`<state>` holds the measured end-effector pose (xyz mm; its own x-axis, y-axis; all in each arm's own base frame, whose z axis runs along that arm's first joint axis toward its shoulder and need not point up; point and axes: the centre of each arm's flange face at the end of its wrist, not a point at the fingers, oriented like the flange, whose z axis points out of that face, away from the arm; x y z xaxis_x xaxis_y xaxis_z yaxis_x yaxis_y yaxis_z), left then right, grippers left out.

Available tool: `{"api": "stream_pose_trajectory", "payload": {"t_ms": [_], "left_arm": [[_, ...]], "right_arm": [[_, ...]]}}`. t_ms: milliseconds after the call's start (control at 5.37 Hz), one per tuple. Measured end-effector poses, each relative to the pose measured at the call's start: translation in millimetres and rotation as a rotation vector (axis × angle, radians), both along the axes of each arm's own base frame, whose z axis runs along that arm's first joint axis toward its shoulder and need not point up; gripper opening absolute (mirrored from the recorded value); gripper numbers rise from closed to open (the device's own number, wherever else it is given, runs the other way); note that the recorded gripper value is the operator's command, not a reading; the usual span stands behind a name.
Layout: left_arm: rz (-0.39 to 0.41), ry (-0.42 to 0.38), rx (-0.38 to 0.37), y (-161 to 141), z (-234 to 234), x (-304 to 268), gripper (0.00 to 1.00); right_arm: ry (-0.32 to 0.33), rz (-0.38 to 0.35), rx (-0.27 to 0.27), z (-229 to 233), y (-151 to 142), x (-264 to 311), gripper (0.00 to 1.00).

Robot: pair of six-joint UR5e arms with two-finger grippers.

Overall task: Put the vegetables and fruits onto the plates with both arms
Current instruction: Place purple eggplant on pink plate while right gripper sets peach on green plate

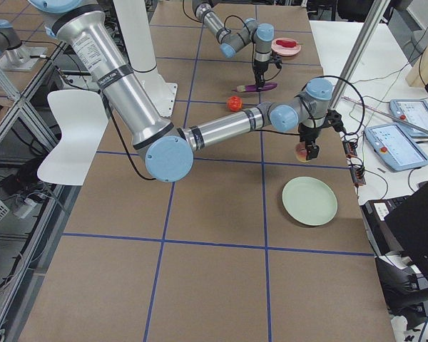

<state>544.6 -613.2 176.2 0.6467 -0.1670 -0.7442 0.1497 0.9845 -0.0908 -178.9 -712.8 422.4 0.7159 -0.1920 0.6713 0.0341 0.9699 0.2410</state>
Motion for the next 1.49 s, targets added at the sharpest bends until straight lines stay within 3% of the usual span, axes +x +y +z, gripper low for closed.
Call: {"api": "stream_pose_trajectory", "payload": {"t_ms": [372, 745, 931, 1117, 1489], "left_arm": [[-0.011, -0.065, 0.064, -64.1, 26.5, -96.0, 0.00], [0.037, -0.160, 0.145, -107.6, 103.8, -224.0, 0.00], [0.070, -0.195, 0.180, -121.0, 143.9, -282.1, 0.00], [0.094, -0.223, 0.196, -125.7, 174.6, -316.0, 0.00], [0.110, -0.247, 0.180, -125.3, 207.3, -326.8, 0.00]], "right_arm": [[0.041, -0.019, -0.002, 37.6, -3.7, -3.7, 0.00], [0.099, -0.019, 0.020, 85.8, -8.3, -22.5, 0.00], [0.135, -0.026, 0.028, 99.9, -7.8, -39.9, 0.41], [0.158, -0.037, 0.038, 107.0, -4.8, -56.5, 0.99], [0.160, -0.035, 0.064, 99.3, -7.4, -64.5, 1.00]]}}
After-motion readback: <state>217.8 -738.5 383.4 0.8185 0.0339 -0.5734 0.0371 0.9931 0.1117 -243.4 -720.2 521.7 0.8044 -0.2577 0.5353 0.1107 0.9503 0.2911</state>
